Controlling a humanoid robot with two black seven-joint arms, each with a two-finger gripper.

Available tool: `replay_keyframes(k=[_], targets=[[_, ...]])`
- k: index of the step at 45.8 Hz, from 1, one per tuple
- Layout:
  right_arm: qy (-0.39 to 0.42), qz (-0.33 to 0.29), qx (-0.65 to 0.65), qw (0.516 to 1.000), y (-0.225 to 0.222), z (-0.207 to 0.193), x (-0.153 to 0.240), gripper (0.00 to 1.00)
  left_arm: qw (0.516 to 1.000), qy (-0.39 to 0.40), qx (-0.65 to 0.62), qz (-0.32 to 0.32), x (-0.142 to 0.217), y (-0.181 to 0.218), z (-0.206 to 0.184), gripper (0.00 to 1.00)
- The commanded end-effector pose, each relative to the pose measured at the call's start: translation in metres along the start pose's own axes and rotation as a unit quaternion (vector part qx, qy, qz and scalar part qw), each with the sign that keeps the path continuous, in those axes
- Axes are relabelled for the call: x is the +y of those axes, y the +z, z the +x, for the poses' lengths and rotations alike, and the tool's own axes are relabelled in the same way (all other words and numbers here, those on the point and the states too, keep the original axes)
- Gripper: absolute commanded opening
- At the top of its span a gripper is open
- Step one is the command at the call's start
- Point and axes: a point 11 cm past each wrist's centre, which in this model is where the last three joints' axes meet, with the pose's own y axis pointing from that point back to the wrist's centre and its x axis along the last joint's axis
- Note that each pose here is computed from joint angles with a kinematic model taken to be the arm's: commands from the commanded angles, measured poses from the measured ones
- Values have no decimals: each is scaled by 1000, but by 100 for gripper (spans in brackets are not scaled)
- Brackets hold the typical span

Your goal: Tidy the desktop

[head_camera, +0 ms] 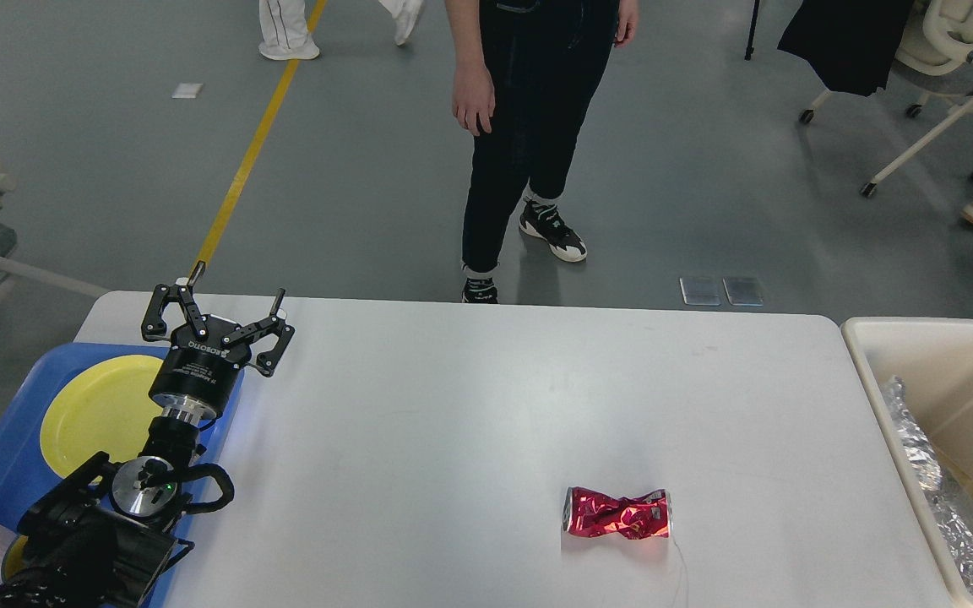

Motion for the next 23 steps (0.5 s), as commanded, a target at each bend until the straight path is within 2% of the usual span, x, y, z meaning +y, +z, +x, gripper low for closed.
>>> replay_keyframes(k=[1,8,14,20,23], targets=[[14,11,-6,1000,-8,9,-1,100,1000,0,0,0,0,0,0,100],[32,35,-21,999,-31,32,-3,100,1000,1,0,0,0,0,0,100],[59,61,-33,996,-54,69,-2,100,1000,0,0,0,0,0,0,100],[72,133,-66,986,-102,116,5,100,1000,0,0,0,0,0,0,100],[56,171,-90,980,-110,142,15,100,1000,0,0,0,0,0,0,100]])
